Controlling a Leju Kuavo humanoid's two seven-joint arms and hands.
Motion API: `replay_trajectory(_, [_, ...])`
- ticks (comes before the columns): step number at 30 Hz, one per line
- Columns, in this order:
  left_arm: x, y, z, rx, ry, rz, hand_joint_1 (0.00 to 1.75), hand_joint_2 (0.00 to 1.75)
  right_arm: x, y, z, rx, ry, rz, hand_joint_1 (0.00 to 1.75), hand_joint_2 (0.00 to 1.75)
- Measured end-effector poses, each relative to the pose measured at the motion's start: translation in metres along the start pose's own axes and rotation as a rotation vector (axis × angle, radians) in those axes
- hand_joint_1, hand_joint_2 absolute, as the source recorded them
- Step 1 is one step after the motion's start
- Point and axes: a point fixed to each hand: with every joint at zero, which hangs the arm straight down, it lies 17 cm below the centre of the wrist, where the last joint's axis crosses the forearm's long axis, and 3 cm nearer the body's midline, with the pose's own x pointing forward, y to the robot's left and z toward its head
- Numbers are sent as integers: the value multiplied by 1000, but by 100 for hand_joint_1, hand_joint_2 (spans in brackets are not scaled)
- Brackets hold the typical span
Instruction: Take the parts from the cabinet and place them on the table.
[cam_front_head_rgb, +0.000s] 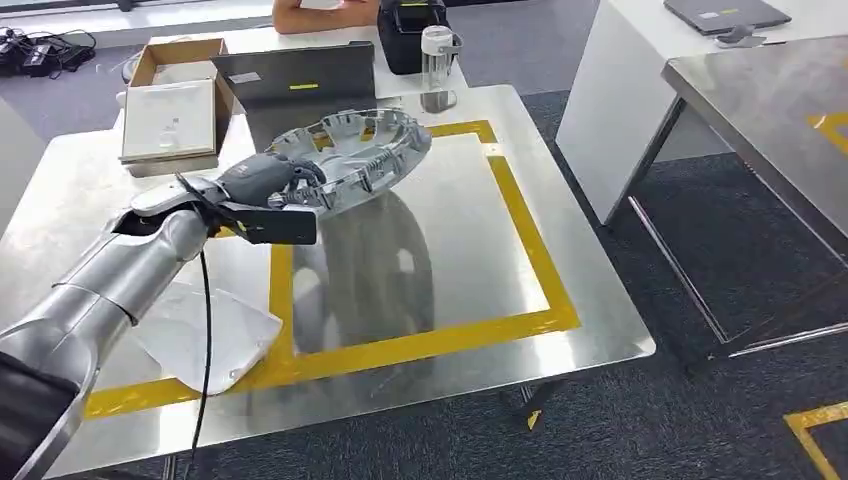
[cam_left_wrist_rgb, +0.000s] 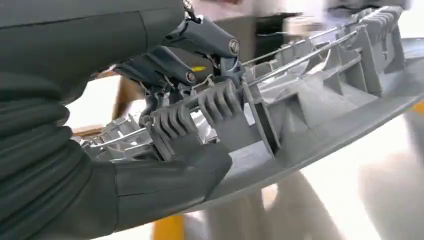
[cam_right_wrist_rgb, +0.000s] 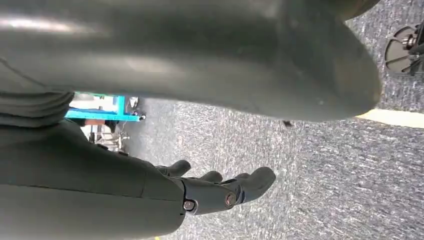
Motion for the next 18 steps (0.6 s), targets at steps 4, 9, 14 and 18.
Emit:
replay_trajectory(4, [-25,-11,12,5,53,14,175,175,0,0,0,0,0,0,0,0])
replay_trajectory(9, [-29,-22,17,-2,43,46,175,175,0,-1,0,-1,1,-1,0,0])
replay_trajectory(14, [-12,-26,10,-4,-4,72,0,175,0,-2,0,-2,0,-1,0,0])
replay_trajectory(18, [3,-19,4,21,-54,104,0,175,0,-2,-1,-3,-1,1,0,0])
